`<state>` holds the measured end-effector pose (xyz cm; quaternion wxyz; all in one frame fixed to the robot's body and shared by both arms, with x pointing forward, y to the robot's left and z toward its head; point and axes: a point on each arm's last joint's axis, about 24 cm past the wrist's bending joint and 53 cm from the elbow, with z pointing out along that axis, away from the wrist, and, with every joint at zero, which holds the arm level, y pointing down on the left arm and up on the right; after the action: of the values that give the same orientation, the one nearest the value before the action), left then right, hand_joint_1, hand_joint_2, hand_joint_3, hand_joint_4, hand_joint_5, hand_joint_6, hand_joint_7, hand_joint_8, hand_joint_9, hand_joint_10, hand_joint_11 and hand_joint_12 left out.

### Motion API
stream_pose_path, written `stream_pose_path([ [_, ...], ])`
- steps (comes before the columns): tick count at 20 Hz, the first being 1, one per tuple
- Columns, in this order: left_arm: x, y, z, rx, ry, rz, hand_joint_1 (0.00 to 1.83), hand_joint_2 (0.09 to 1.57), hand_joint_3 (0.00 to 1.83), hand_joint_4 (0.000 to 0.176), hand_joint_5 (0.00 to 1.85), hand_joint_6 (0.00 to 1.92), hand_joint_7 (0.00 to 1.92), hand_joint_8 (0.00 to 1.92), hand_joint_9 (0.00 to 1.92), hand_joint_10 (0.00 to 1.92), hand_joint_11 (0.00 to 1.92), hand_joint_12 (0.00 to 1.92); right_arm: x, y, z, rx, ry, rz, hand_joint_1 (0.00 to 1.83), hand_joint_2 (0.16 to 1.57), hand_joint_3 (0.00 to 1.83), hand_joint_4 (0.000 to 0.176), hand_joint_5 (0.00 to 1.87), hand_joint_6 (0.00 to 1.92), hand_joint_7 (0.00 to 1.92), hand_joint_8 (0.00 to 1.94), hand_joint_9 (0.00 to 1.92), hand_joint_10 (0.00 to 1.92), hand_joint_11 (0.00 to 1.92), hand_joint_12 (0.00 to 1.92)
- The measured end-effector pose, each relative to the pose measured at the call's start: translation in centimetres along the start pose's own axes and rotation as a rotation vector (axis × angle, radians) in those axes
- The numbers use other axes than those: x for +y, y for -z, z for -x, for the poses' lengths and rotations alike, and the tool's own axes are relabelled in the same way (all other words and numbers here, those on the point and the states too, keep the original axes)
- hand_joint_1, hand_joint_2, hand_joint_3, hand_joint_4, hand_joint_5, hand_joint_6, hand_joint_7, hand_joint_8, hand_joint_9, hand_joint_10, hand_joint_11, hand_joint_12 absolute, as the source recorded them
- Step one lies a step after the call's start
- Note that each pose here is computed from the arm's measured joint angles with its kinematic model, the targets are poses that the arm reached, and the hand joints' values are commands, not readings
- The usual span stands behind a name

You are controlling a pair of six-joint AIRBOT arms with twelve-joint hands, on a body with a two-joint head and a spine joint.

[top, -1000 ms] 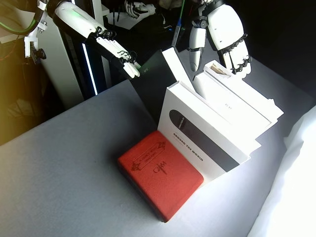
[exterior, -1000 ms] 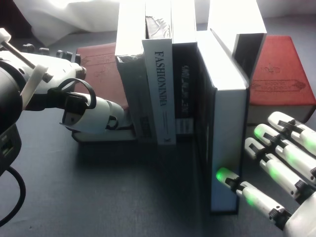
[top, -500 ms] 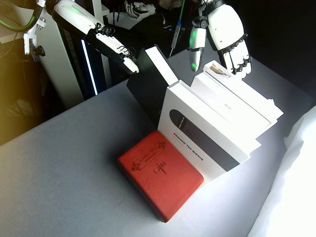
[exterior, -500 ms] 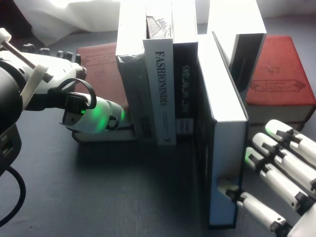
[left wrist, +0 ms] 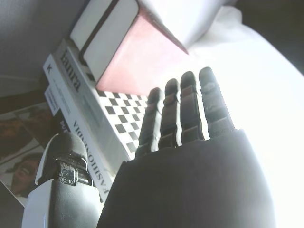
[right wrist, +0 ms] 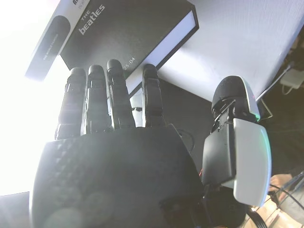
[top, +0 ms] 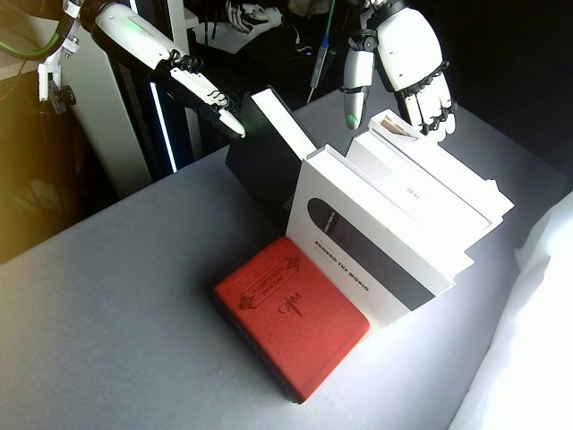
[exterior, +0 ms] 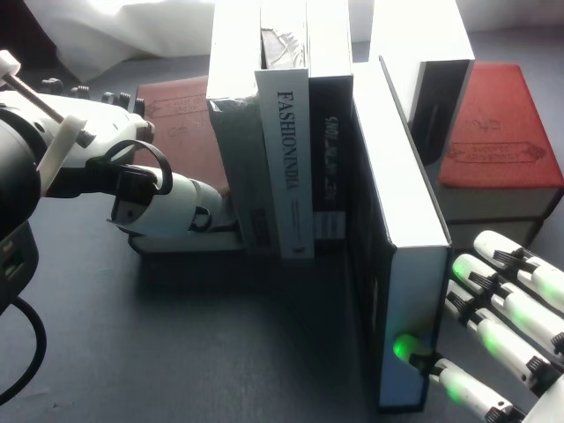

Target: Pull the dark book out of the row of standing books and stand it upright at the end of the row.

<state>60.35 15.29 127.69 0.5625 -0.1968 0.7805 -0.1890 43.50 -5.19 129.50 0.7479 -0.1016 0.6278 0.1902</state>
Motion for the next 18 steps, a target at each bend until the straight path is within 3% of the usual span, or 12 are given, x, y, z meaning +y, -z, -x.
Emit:
stream_pose_path([
  [10, 0.0, 0.0, 0.0, 0.000, 0.000, 0.000, 0.00, 1.23, 0.00, 0.000, 0.10, 0.00, 0.06, 0.00, 0.04, 0.00, 0.00, 0.04, 0.5, 0.3, -1.5, 0.042, 0.004, 0.033, 0.00, 1.09, 0.00, 0.000, 0.13, 0.00, 0.10, 0.00, 0.04, 0.00, 0.02, 0.02],
  [14, 0.0, 0.0, 0.0, 0.000, 0.000, 0.000, 0.00, 1.23, 0.00, 0.000, 0.11, 0.00, 0.07, 0.00, 0.05, 0.00, 0.02, 0.05, 1.6, 0.9, -0.7, 0.023, -0.005, 0.068, 0.00, 1.08, 0.00, 0.000, 0.12, 0.00, 0.10, 0.00, 0.04, 0.00, 0.01, 0.03],
  [18, 0.0, 0.0, 0.0, 0.000, 0.000, 0.000, 0.00, 1.24, 0.00, 0.000, 0.11, 0.00, 0.09, 0.01, 0.06, 0.01, 0.03, 0.06, 1.4, 1.0, -0.6, 0.022, 0.004, 0.058, 0.00, 1.09, 0.00, 0.000, 0.10, 0.00, 0.06, 0.00, 0.01, 0.00, 0.00, 0.01],
])
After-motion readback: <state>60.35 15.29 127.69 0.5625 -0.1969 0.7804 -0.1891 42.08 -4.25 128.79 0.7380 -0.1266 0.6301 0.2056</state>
